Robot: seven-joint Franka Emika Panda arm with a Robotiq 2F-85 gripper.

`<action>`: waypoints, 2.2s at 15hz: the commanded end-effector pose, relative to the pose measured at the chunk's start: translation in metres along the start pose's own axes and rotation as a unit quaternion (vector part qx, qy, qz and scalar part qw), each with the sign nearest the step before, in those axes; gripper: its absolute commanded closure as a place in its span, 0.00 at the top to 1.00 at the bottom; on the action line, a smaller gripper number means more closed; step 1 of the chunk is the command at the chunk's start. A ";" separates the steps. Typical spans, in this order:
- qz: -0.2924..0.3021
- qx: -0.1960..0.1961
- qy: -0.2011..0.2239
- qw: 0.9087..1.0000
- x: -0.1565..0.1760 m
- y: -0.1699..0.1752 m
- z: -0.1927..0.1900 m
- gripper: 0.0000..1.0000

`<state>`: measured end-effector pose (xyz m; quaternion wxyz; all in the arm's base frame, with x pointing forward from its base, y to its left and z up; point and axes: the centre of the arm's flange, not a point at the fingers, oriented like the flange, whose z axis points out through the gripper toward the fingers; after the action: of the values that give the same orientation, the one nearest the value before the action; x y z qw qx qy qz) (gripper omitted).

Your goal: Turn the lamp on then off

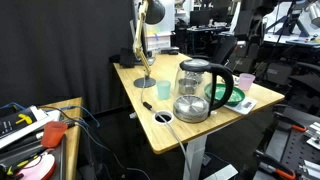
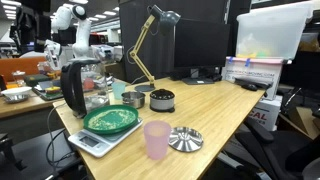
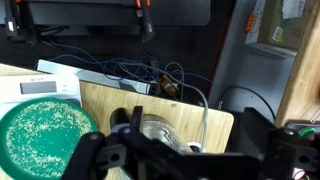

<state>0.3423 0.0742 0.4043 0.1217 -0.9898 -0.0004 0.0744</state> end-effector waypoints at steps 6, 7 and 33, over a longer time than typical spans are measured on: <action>-0.062 -0.066 0.028 0.995 0.027 -0.042 0.001 1.00; -0.078 -0.075 0.036 0.993 0.033 -0.054 0.001 1.00; -0.199 -0.134 0.175 0.955 0.121 -0.203 0.061 1.00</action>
<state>0.4296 0.2592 0.3947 0.0201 -0.9772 -0.1760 -0.1167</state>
